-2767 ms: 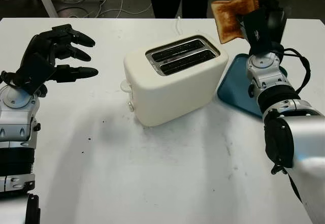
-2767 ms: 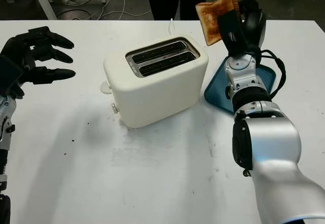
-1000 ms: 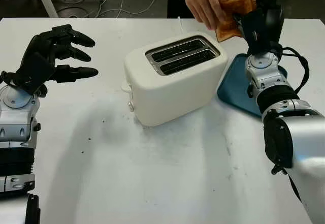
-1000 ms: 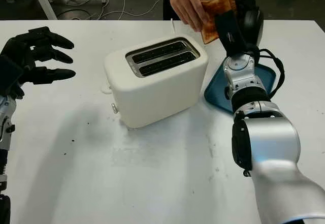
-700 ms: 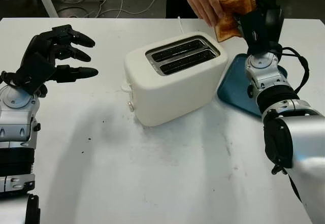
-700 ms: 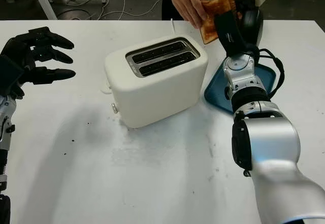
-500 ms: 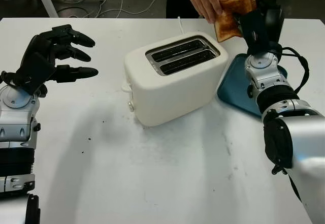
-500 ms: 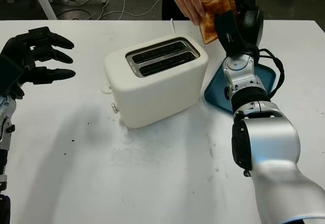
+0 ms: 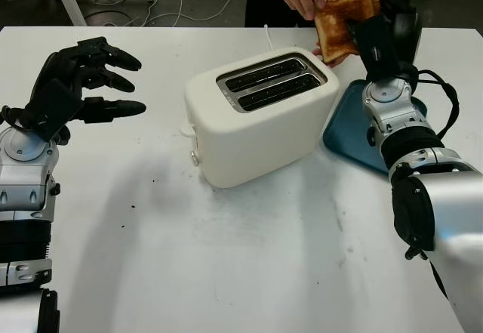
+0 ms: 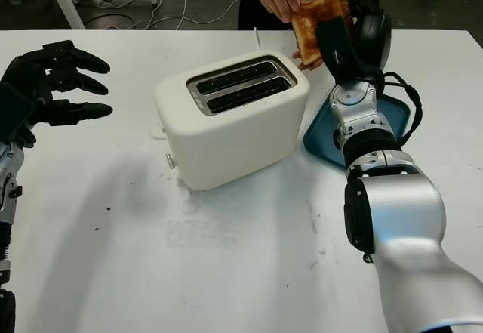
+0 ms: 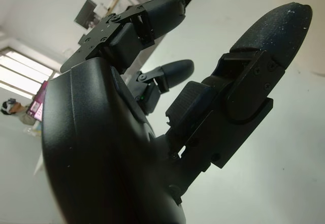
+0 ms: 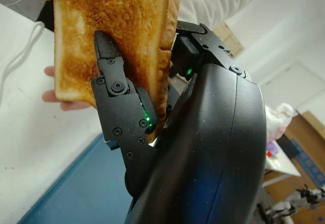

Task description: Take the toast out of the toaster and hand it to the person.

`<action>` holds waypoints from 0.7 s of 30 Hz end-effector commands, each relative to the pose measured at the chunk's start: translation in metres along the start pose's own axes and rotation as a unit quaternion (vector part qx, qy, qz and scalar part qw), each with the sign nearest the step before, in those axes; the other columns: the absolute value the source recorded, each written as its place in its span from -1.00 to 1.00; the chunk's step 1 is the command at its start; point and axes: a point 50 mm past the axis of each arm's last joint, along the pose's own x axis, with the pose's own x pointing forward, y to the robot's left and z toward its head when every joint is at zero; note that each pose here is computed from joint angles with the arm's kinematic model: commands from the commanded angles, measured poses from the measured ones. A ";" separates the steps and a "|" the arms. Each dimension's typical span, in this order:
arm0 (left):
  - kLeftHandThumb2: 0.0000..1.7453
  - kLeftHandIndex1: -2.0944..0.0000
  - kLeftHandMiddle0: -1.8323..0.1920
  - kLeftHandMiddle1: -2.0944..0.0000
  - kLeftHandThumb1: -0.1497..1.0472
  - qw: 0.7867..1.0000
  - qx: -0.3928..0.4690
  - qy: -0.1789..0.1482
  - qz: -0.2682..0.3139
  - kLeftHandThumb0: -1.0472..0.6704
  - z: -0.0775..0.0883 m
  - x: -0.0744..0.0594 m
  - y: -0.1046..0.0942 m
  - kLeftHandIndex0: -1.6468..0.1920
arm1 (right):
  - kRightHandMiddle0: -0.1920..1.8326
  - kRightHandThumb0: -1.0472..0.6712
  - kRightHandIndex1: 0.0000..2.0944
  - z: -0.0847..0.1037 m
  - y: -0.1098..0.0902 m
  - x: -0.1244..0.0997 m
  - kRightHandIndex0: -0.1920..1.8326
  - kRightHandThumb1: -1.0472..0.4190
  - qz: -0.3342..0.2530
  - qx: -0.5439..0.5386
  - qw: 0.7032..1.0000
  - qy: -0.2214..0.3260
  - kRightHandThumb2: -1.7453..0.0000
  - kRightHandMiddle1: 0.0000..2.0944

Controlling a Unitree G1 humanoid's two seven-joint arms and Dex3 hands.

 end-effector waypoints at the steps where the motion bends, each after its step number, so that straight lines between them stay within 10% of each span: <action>1: -1.00 0.13 0.14 0.06 0.14 1.000 0.004 0.003 0.001 -1.00 0.000 -0.002 -0.001 0.08 | -0.03 0.03 0.67 -0.003 0.000 -0.001 0.17 -0.83 0.003 0.001 1.000 0.000 0.85 0.67; 21: -1.00 0.12 0.16 0.05 0.14 1.000 0.003 0.003 -0.002 -1.00 0.001 -0.001 0.000 0.09 | -0.06 0.03 0.67 -0.002 -0.001 0.000 0.13 -0.83 0.002 0.011 1.000 0.003 0.86 0.67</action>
